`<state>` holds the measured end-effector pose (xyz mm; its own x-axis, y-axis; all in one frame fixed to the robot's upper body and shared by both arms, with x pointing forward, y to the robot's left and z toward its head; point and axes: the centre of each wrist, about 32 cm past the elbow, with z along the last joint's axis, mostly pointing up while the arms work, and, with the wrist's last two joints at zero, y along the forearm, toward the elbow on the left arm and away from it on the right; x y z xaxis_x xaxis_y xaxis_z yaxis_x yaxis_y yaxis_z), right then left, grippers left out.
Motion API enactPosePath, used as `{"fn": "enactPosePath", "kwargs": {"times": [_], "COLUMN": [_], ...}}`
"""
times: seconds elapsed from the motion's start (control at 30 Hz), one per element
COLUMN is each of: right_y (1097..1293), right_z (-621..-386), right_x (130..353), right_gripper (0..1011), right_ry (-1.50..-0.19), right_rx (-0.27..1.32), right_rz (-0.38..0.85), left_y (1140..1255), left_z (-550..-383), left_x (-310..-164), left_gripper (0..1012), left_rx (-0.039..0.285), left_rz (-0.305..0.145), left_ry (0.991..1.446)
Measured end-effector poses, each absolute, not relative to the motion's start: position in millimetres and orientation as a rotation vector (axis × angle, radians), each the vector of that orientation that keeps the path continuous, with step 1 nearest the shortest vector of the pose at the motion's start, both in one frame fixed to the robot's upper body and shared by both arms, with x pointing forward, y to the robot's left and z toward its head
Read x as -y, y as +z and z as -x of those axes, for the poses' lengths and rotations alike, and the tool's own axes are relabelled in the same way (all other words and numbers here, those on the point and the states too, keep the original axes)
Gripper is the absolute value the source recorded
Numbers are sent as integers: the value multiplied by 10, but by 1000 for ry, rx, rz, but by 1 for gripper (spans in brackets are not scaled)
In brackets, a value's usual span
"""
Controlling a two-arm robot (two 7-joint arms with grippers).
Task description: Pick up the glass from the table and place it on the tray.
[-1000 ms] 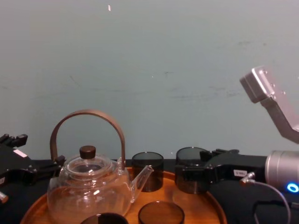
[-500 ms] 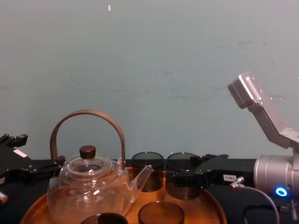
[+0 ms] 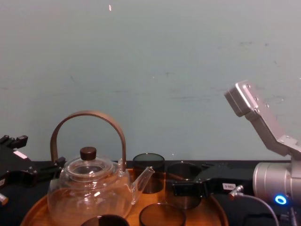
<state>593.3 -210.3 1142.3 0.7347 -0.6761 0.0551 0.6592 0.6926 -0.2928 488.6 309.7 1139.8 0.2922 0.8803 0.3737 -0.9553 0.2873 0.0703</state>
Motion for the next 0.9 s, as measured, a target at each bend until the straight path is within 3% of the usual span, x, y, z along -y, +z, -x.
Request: {"fn": "enactPosePath", "kwargs": {"times": [0.57,0.73,0.9], "right_y": [11419,11418,11417], "right_z": [-5931,-5930,-5930], "right_x": [2102,2103,2105], "right_gripper": [904,998,1002], "right_ry": [-750,-750,-750], "right_rx": [-61,-62,-61], "right_rz": [310,310,309], "left_y": [11398,11398,11398], "left_z": [-4886,-4886,-4886], "left_x": [-3097,-3097,-3097], "left_gripper": [1010,1010,1009], "left_rx": [285,285,285], "left_rz": [-304,-304,-304], "left_ry": [1248,1248,1248]}}
